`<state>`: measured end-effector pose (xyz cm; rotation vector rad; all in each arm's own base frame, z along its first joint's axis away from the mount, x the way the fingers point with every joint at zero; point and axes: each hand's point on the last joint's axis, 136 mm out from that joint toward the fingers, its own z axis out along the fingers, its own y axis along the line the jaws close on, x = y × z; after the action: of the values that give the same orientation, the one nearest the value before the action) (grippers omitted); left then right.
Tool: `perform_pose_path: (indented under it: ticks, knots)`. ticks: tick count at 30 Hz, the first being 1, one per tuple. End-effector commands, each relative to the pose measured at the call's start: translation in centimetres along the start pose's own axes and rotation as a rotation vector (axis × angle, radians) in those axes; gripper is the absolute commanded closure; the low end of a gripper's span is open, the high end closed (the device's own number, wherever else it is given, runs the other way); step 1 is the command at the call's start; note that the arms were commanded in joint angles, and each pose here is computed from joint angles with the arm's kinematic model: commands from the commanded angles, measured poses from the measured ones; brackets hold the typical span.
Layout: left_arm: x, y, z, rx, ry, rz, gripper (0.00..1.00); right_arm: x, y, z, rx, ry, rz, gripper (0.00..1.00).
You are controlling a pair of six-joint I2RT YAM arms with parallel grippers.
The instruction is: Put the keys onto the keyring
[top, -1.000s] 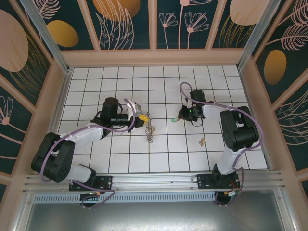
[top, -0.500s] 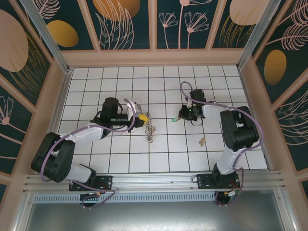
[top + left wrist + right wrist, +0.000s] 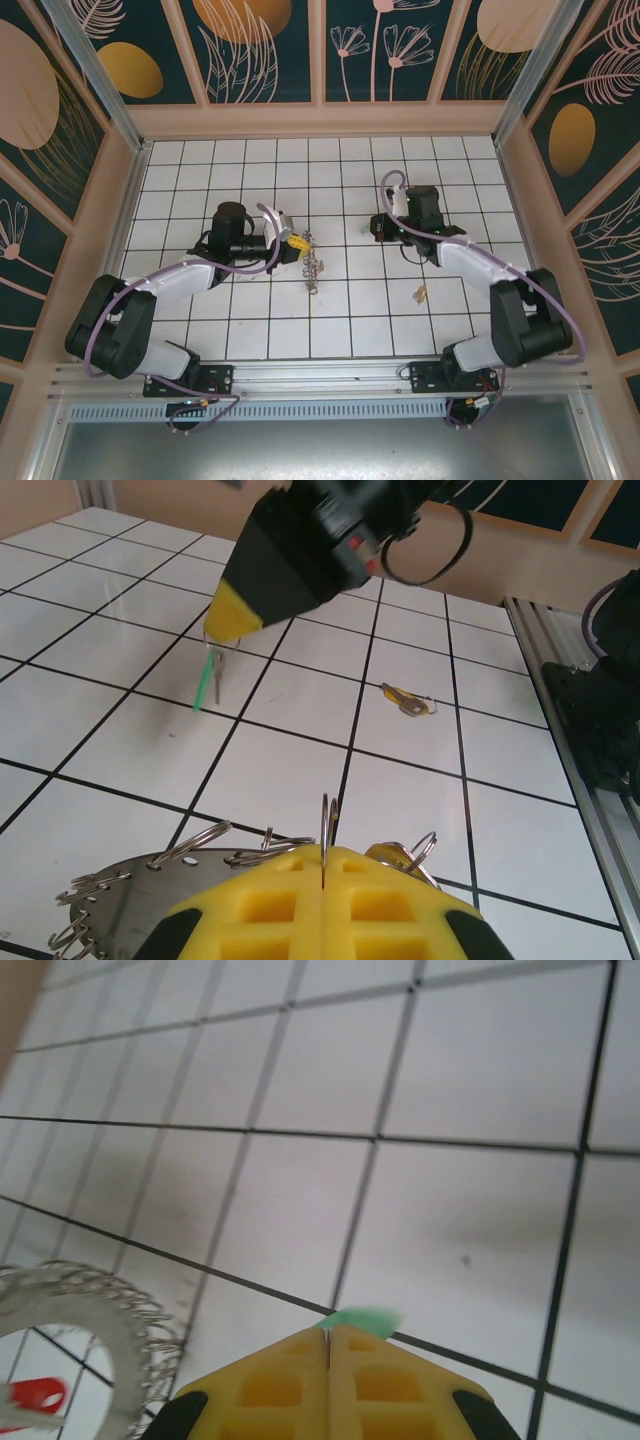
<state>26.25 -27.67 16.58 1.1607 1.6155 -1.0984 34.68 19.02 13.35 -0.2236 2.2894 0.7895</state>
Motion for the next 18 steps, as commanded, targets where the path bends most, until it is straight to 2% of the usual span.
perform_pose_path:
  ticks: [1, 8, 11, 18]
  knots:
    - [-1.3, -0.5, 0.2, 0.036, -0.041, 0.034, 1.0, -2.1, 2.8, -1.9, -0.102, -0.131, -0.152, 1.0]
    - [-1.5, -0.6, 0.1, 0.042, -0.048, 0.04, 1.0, -2.4, 8.0, -5.8, -0.26, -0.291, -0.401, 1.0]
    - [-1.5, -0.6, 0.2, 0.045, -0.049, 0.042, 1.0, -1.8, 9.5, -6.3, -0.28, -0.309, -0.503, 1.0]
    - [-1.7, -0.7, 0.1, 0.046, -0.055, 0.042, 1.0, -1.4, 12.3, -5.8, -0.287, -0.302, -0.616, 1.0]
